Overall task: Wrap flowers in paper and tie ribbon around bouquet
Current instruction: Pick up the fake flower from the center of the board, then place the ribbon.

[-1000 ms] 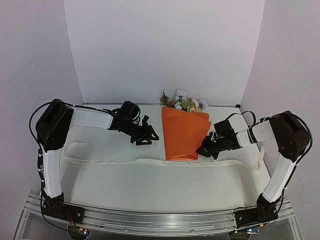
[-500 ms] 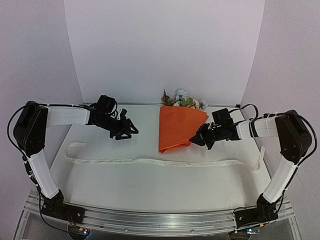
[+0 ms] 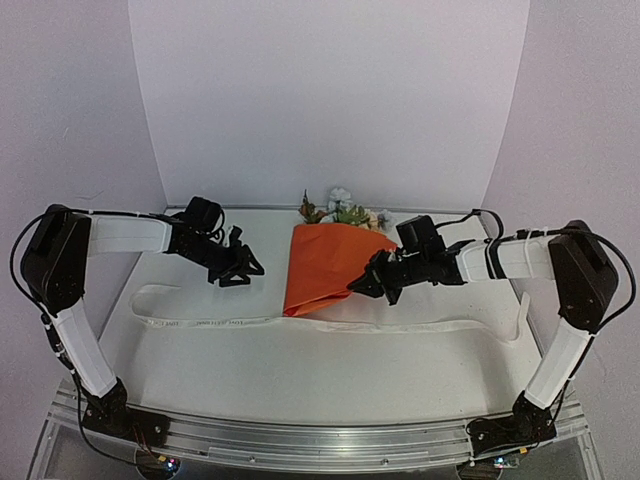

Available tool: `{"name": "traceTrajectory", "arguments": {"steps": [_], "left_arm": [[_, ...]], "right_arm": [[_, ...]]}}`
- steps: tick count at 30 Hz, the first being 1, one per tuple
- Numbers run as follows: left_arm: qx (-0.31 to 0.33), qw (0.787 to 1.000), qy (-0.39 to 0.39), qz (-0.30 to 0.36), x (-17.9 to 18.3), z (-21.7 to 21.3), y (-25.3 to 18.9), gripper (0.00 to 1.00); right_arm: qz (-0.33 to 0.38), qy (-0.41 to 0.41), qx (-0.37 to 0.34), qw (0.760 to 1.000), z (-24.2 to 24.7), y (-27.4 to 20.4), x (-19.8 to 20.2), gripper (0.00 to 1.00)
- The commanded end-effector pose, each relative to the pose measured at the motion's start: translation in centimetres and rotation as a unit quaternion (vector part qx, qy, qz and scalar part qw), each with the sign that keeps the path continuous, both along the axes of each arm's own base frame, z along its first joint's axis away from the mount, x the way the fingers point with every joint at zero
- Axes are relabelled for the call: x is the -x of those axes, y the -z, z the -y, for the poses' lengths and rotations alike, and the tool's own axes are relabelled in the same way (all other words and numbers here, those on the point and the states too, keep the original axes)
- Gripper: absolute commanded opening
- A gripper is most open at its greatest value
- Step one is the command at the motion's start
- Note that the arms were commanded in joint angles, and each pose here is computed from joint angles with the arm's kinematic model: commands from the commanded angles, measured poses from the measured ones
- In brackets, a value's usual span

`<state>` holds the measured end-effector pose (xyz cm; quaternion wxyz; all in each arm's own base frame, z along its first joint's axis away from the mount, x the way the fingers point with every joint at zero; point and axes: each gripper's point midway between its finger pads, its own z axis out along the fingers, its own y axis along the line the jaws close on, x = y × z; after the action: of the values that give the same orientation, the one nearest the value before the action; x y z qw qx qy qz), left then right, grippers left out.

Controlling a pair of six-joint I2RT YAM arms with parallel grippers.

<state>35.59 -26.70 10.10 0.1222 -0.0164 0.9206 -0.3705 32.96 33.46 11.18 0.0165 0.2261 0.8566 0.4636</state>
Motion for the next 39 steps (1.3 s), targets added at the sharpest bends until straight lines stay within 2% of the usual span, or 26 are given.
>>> {"name": "traceTrajectory", "arguments": {"steps": [1,12,23,32,34,37,39], "left_arm": [[-0.016,0.999,-0.038,0.005,0.0,-2.5,-0.6,0.49],[-0.037,0.996,-0.084,-0.021,1.9,-5.4,2.0,0.46],[-0.027,0.994,-0.105,-0.02,3.2,-6.1,2.7,0.45],[-0.027,0.994,-0.109,-0.004,2.9,-6.3,2.5,0.44],[-0.025,0.994,-0.109,-0.002,3.0,-6.3,2.4,0.44],[-0.02,0.993,-0.114,0.001,3.2,-6.4,2.1,0.44],[-0.016,0.992,-0.124,0.005,3.4,-6.6,1.7,0.45]], "right_arm": [[0.009,-0.029,-0.03,0.999,-2.9,-2.9,2.3,0.0],[0.002,-0.042,-0.025,0.999,-5.8,-1.8,8.0,0.0],[0.042,-0.003,-0.009,0.999,-7.1,-1.4,11.4,0.0],[0.039,0.028,0.01,0.999,-7.5,3.3,13.0,0.0],[0.036,0.026,0.015,0.999,-7.5,4.7,13.3,0.04],[0.031,0.015,0.023,0.999,-8.0,6.0,13.8,0.15],[0.033,0.014,0.025,0.999,-8.1,6.4,14.0,0.27]]}}
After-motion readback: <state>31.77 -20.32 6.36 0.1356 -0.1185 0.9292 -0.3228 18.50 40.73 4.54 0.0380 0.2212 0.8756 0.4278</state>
